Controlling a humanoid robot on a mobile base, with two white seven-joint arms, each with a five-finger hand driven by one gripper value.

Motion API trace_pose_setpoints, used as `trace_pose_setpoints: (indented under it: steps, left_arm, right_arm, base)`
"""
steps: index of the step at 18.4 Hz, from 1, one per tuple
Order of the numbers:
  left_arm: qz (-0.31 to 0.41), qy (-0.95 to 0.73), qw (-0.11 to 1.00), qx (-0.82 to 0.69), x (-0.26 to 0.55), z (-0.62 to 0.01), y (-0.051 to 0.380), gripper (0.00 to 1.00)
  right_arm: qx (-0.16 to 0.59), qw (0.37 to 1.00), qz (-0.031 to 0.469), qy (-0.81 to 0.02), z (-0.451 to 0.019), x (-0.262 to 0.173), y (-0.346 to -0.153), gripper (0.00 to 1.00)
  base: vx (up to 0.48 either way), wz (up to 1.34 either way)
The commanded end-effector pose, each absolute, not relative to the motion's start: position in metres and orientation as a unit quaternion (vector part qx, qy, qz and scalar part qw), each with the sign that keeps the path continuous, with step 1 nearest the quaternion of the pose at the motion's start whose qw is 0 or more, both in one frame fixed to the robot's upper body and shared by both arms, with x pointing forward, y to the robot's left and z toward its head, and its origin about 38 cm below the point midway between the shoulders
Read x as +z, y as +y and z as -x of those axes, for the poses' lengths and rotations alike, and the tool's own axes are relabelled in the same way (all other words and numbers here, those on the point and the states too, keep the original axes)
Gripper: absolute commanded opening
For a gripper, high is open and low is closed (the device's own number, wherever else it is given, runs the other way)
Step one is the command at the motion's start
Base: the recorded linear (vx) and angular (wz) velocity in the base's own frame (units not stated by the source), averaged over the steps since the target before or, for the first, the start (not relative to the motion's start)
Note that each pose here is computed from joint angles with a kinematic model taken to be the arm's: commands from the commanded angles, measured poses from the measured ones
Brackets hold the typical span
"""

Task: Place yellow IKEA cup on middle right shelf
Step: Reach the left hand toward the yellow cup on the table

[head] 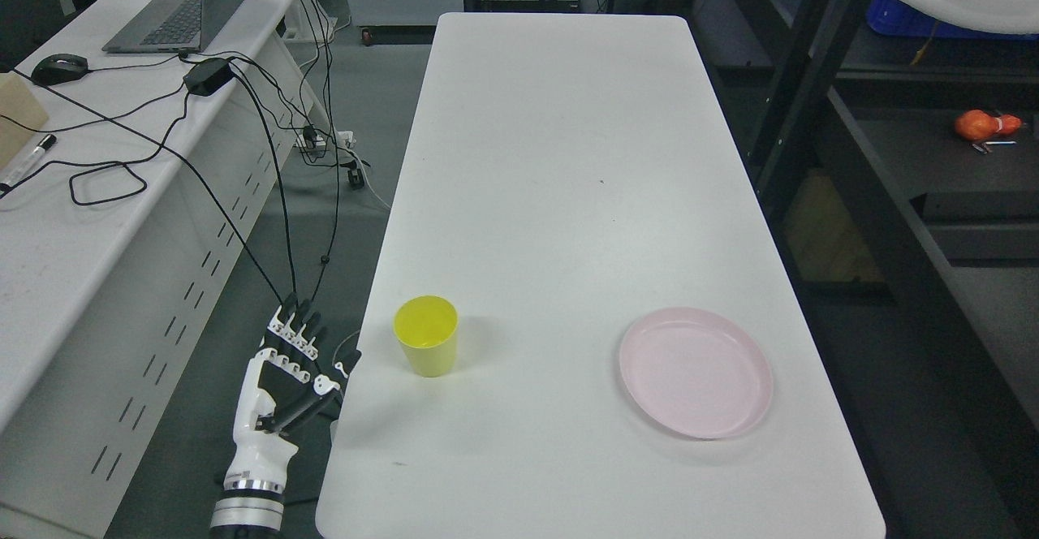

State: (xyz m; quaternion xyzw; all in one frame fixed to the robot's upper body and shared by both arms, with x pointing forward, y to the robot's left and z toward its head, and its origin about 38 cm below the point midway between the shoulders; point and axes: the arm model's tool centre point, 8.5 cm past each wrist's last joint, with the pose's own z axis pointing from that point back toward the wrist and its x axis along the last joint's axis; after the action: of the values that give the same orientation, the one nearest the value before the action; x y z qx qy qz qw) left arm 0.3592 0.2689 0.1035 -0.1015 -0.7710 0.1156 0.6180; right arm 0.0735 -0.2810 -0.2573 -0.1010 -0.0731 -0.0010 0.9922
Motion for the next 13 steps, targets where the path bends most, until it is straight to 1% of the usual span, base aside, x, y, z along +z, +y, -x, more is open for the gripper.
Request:
trace_pose_setpoints:
  steps: [1,5,9,13]
  left_arm:
    - [0.056,-0.784,0.616,0.061,0.121,-0.382,0.270,0.97]
    - [0.057,-0.775,0.627,0.053,0.131,-0.402,0.266,0.97]
    - [0.066,-0.774,0.630,-0.011,0.133,-0.407,0.227,0.97]
    - [0.071,-0.769,0.635,-0.029,0.127,-0.407,0.214,0.97]
  right_arm:
    - [-0.004,0.992,0.108,-0.066,-0.064,-0.257,-0.291,0.99]
    - [-0.004,0.992,0.108,-0.066,-0.064,-0.257,-0.291,0.99]
    - [-0.004,0.992,0.108,-0.066,-0.064,-0.257,-0.291,0.99]
    - [-0.004,0.992,0.108,-0.066,-0.064,-0.257,-0.291,0.99]
  base:
    - [0.000,0.00]
    - [0.000,0.00]
    - [0.000,0.00]
    - [0.000,0.00]
